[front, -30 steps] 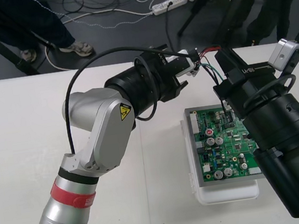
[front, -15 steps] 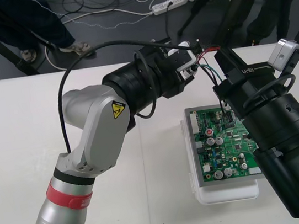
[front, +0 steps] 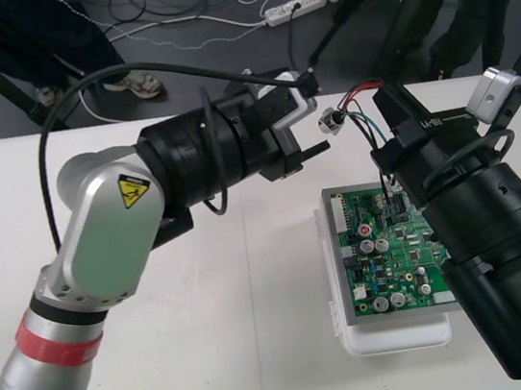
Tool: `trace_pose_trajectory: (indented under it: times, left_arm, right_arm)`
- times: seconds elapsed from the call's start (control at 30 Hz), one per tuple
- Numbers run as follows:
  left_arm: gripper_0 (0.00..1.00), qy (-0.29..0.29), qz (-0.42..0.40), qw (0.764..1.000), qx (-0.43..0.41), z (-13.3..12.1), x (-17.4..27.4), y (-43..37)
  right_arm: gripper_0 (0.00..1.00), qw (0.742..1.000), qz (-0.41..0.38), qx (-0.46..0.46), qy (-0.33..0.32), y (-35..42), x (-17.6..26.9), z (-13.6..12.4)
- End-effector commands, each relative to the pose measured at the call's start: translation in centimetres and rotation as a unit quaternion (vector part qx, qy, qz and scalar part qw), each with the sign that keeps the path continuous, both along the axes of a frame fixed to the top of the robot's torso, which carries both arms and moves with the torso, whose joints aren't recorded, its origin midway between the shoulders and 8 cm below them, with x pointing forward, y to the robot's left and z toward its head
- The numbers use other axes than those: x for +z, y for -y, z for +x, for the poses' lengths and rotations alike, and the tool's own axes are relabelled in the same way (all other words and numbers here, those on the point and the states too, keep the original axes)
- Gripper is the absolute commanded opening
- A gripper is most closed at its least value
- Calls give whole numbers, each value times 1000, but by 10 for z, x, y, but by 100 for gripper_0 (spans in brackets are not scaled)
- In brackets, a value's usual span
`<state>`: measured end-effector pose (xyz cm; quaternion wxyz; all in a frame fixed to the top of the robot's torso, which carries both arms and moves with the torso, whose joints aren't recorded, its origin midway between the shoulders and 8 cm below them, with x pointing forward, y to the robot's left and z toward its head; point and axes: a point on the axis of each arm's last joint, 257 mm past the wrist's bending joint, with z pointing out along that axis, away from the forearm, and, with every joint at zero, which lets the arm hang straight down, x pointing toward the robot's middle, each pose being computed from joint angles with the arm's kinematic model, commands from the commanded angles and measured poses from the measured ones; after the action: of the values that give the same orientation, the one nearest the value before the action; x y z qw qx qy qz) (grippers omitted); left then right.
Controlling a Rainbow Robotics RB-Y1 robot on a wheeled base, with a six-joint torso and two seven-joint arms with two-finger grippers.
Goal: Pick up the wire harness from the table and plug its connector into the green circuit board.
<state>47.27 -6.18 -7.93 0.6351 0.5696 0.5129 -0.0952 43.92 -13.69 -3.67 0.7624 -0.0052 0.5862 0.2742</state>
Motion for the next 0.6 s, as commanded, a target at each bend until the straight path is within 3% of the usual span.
trace_pose_trajectory:
  times: [0.03,0.6]
  left_arm:
    - [100,-34,-12,999,-23,-20,11,-21]
    - [100,-124,-59,982,-130,-83,38,-53]
  right_arm:
    - [0,999,25,27,9,-14,16,-4]
    - [0,999,26,41,7,-20,15,-6]
